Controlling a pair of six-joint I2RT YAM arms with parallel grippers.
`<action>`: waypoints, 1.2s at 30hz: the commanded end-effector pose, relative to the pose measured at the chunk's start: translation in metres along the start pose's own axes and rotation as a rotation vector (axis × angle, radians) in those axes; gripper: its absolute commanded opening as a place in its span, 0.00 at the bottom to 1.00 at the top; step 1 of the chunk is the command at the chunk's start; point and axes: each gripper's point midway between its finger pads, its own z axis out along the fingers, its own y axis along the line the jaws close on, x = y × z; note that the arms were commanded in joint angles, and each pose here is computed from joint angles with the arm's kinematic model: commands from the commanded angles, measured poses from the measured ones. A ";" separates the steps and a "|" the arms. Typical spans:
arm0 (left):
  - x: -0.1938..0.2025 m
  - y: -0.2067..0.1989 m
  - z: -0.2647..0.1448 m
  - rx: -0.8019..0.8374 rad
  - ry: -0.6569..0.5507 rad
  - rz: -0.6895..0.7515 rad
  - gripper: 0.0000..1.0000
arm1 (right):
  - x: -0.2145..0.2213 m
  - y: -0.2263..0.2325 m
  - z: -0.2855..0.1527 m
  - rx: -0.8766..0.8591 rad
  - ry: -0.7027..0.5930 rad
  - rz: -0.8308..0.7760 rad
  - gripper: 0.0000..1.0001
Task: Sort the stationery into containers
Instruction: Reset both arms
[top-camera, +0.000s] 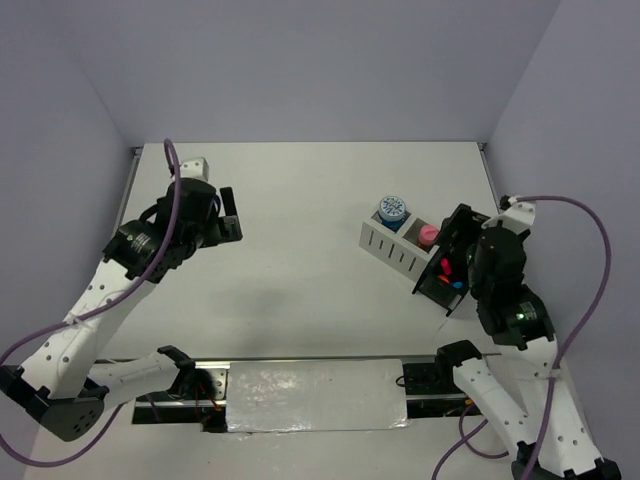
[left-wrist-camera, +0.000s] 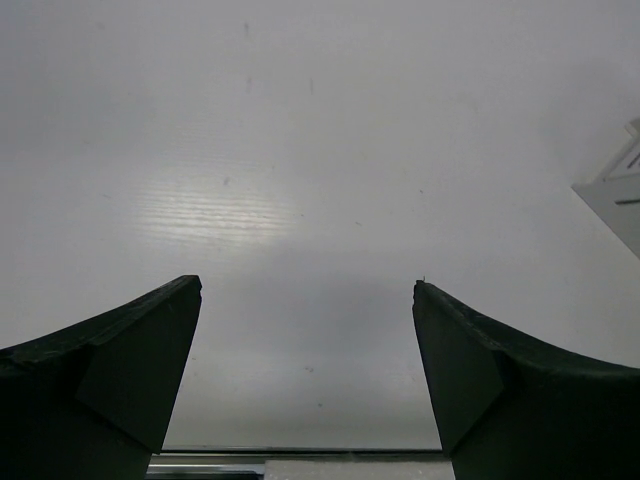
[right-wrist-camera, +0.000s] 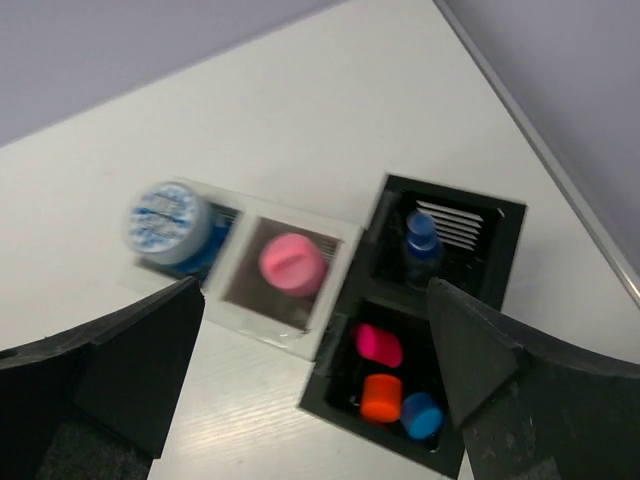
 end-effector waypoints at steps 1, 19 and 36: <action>-0.023 0.036 -0.021 -0.168 -0.077 0.004 0.99 | -0.037 0.025 -0.036 -0.167 0.032 -0.057 1.00; -0.018 0.121 -0.142 -0.172 -0.328 -0.076 0.99 | -0.087 -0.044 -0.205 -0.257 0.008 -0.125 1.00; 0.034 0.164 -0.193 -0.065 -0.417 -0.233 0.99 | -0.037 -0.057 -0.228 -0.359 -0.017 -0.052 1.00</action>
